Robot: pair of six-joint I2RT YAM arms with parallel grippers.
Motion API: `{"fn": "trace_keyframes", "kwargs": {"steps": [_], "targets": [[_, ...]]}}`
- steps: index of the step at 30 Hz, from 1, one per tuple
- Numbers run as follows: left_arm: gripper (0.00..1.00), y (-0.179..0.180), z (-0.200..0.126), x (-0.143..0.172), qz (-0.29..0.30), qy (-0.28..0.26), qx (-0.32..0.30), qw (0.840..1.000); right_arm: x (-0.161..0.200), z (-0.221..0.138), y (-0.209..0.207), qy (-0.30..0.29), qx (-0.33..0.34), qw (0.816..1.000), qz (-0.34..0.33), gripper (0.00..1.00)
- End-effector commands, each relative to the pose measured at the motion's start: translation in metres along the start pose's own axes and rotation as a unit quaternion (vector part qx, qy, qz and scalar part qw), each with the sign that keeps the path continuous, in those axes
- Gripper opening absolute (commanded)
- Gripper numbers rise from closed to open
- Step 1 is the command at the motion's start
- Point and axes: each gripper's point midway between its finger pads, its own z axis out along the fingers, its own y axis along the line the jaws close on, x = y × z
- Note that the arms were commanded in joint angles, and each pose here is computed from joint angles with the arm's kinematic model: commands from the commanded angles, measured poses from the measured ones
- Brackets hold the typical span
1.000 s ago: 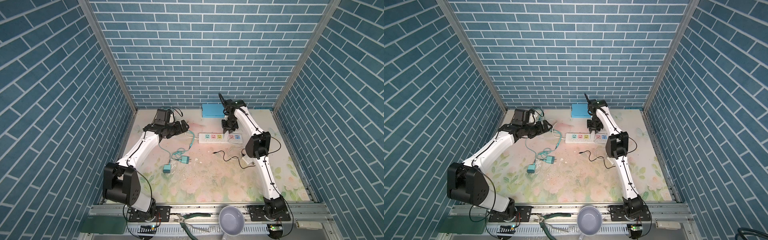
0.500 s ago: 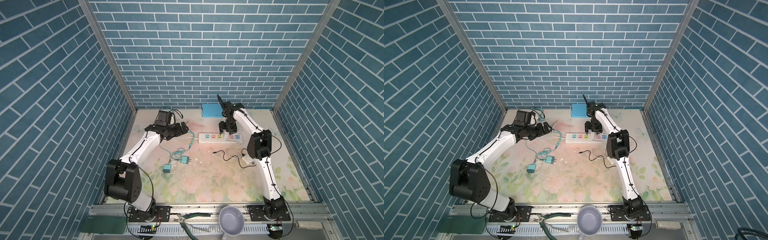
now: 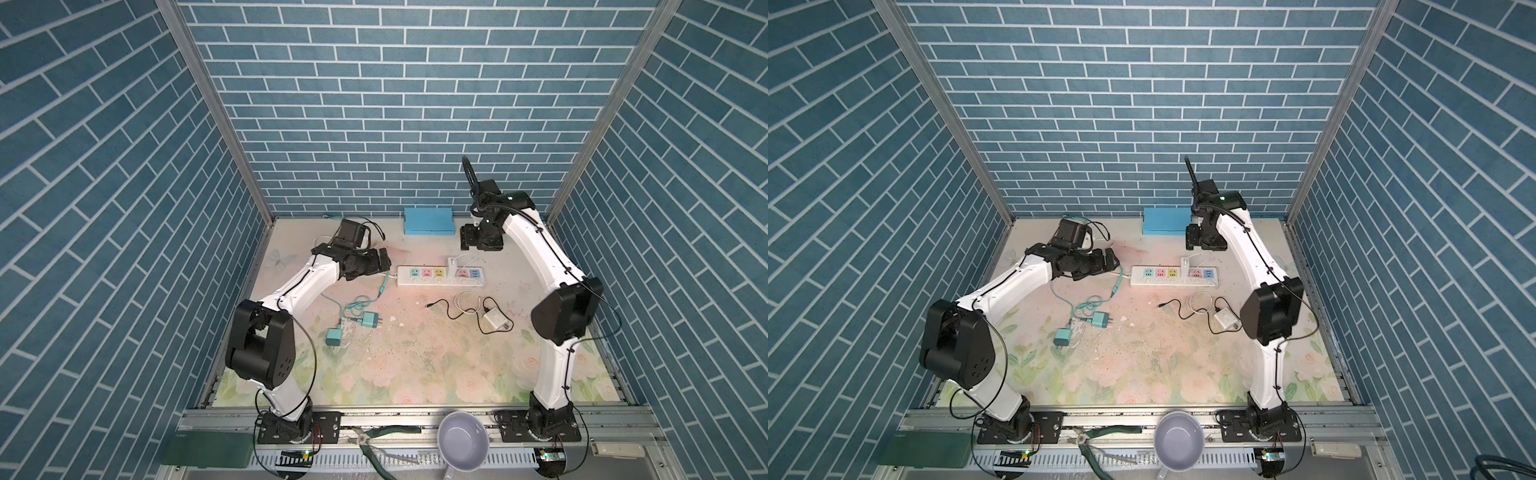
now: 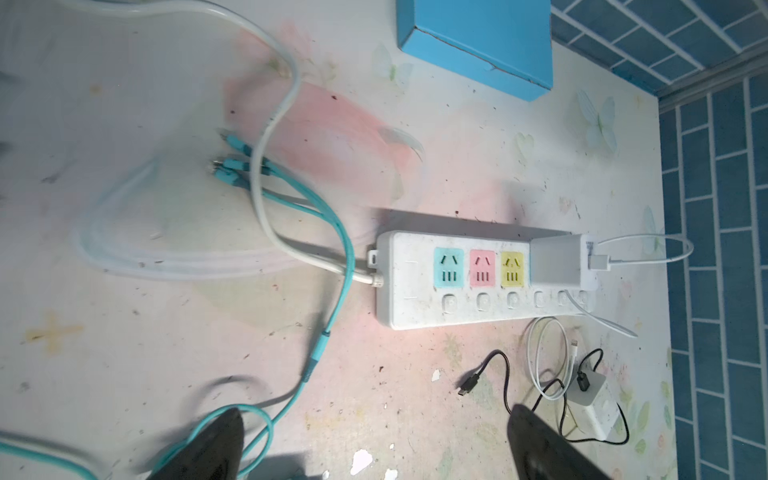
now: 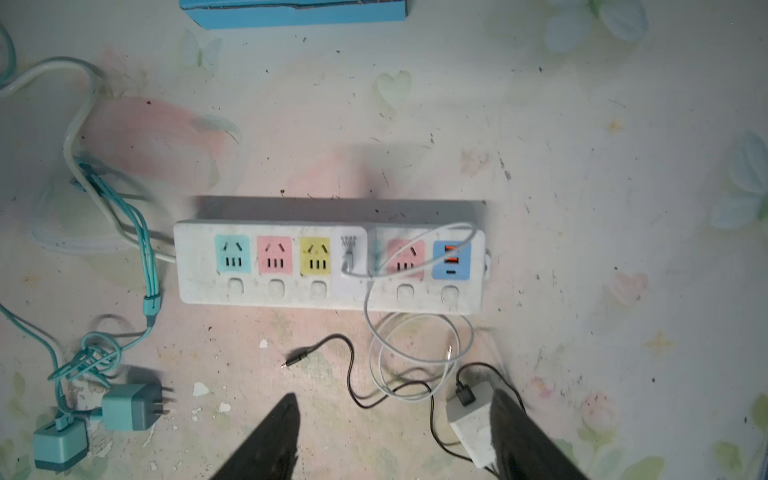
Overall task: Insert plugs into power strip
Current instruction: Move the plug to the center of the table.
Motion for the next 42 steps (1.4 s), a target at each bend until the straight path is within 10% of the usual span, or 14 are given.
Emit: {"fn": "trace_keyframes", "kwargs": {"steps": [1, 15, 21, 32, 42], "targets": [[1.00, -0.020, 0.004, 0.011, 0.034, 0.025, -0.008, 0.999, 0.027, 0.002, -0.021, 0.010, 0.024, 0.999, 0.032, 0.72], [0.99, -0.118, 0.005, 0.062, 0.114, 0.076, 0.076, 0.988, 0.160, 0.053, -0.070, 0.091, 0.045, 0.991, 0.090, 0.69], [0.98, -0.165, 0.038, 0.110, 0.205, 0.151, 0.113, 0.960, 0.163, 0.037, -0.106, 0.032, 0.029, 0.982, 0.186, 0.71], [0.98, -0.234, 0.070, 0.171, 0.425, 0.255, 0.133, 0.858, 0.151, 0.034, -0.149, -0.036, -0.059, 0.946, 0.317, 0.72], [0.97, -0.263, 0.121, 0.201, 0.444, 0.228, 0.147, 0.854, 0.139, 0.028, -0.157, -0.078, -0.114, 0.923, 0.358, 0.69]]}}
